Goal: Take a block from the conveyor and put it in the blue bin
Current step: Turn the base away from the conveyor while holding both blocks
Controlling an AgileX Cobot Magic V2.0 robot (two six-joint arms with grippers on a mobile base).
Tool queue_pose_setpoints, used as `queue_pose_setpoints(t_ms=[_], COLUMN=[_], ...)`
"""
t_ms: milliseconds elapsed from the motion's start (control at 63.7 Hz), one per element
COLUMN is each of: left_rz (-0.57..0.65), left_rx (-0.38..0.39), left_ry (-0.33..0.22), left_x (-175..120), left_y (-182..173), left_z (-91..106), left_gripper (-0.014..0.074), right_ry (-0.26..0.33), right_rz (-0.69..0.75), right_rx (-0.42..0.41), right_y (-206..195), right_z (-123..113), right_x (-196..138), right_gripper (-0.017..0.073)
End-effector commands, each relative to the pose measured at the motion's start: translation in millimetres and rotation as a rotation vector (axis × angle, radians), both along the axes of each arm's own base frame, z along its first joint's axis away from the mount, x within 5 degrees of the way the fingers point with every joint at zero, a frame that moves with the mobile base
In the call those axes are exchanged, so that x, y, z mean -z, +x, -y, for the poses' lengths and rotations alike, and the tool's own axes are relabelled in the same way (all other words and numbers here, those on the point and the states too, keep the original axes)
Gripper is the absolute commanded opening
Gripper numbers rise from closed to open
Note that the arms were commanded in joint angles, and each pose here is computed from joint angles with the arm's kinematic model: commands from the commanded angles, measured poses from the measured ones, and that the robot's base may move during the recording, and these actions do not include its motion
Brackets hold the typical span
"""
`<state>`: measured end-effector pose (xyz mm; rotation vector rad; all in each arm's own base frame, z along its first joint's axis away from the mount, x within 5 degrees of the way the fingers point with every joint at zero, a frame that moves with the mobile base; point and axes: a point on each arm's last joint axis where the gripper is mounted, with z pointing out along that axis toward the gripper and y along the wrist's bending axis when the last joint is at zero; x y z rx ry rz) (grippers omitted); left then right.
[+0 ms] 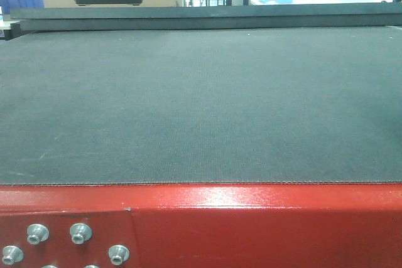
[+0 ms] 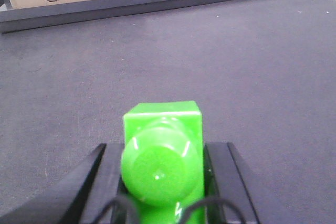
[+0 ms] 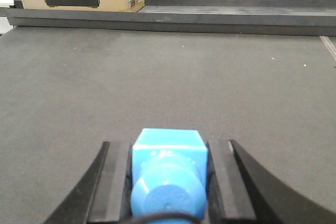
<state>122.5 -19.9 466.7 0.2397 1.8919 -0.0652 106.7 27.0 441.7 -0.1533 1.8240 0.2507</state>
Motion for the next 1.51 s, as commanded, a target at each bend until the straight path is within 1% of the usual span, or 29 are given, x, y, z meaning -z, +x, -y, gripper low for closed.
queue_pose_setpoints(t_ms=[0,1492], left_rz=[0.013,0.013], left_rx=[0.004,0.004], left_ry=[-0.010,-0.010], left_x=[-1.7,-1.7], left_y=[-1.1,-1.1], left_z=[0.7,0.7], left_gripper=[-0.0111,-0.0111], right_ry=[-0.004,-0.004], right_rz=[0.030,0.030], right_rx=[0.006,0.006], right_y=[-2.1,-2.1], right_z=[1.1,1.1], right_x=[-4.4,-4.4], right_gripper=[-0.0162,-0.0162])
